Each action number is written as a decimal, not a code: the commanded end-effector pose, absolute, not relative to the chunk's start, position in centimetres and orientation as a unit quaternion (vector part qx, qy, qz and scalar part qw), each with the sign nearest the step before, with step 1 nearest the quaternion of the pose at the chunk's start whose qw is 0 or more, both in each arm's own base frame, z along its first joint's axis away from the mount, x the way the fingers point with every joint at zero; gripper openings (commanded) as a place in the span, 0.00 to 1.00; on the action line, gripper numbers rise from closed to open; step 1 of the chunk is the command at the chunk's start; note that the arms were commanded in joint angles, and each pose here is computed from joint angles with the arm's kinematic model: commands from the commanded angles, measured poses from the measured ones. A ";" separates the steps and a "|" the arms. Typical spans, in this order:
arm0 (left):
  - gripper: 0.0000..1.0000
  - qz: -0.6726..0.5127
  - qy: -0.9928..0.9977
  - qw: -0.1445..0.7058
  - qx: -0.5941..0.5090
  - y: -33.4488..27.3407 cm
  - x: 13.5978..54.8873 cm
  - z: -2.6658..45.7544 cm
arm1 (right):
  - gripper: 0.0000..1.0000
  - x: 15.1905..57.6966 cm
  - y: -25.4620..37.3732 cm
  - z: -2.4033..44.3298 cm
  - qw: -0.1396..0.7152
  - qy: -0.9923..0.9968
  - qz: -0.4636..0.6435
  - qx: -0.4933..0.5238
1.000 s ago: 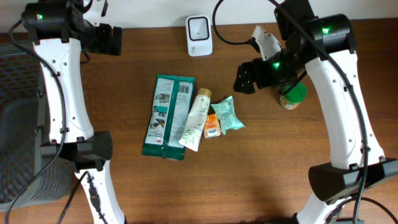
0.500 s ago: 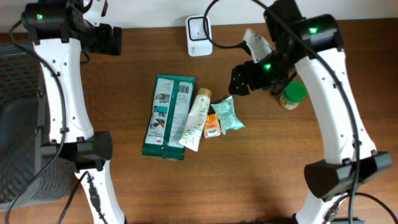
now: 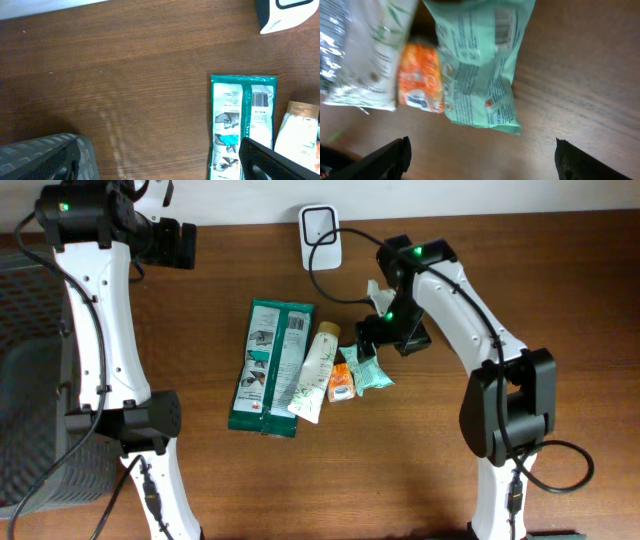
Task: Scan the item barcode
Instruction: 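Release the jar and move the right gripper toward the mint-green pouch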
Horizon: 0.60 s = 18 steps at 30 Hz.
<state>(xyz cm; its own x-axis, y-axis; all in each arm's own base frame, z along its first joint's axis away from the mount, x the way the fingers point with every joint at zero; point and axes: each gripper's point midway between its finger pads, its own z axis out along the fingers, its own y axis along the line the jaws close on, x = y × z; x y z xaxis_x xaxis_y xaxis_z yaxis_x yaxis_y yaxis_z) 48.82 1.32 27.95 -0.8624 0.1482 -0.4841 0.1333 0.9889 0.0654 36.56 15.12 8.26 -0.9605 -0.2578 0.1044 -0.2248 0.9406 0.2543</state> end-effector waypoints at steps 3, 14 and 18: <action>0.99 0.014 0.963 0.257 0.076 1.5 48.8 28.3 | 0.81 36.2 15.0 4.8 0.072 -0.979 -0.153 0.112; 0.99 0.014 0.963 0.257 0.077 1.5 48.8 28.3 | 0.72 35.3 15.4 1.7 0.075 -0.974 -0.188 0.103; 0.99 0.014 0.963 0.257 0.077 1.5 48.8 28.3 | 0.72 35.3 15.8 1.8 0.073 -0.972 -0.197 0.104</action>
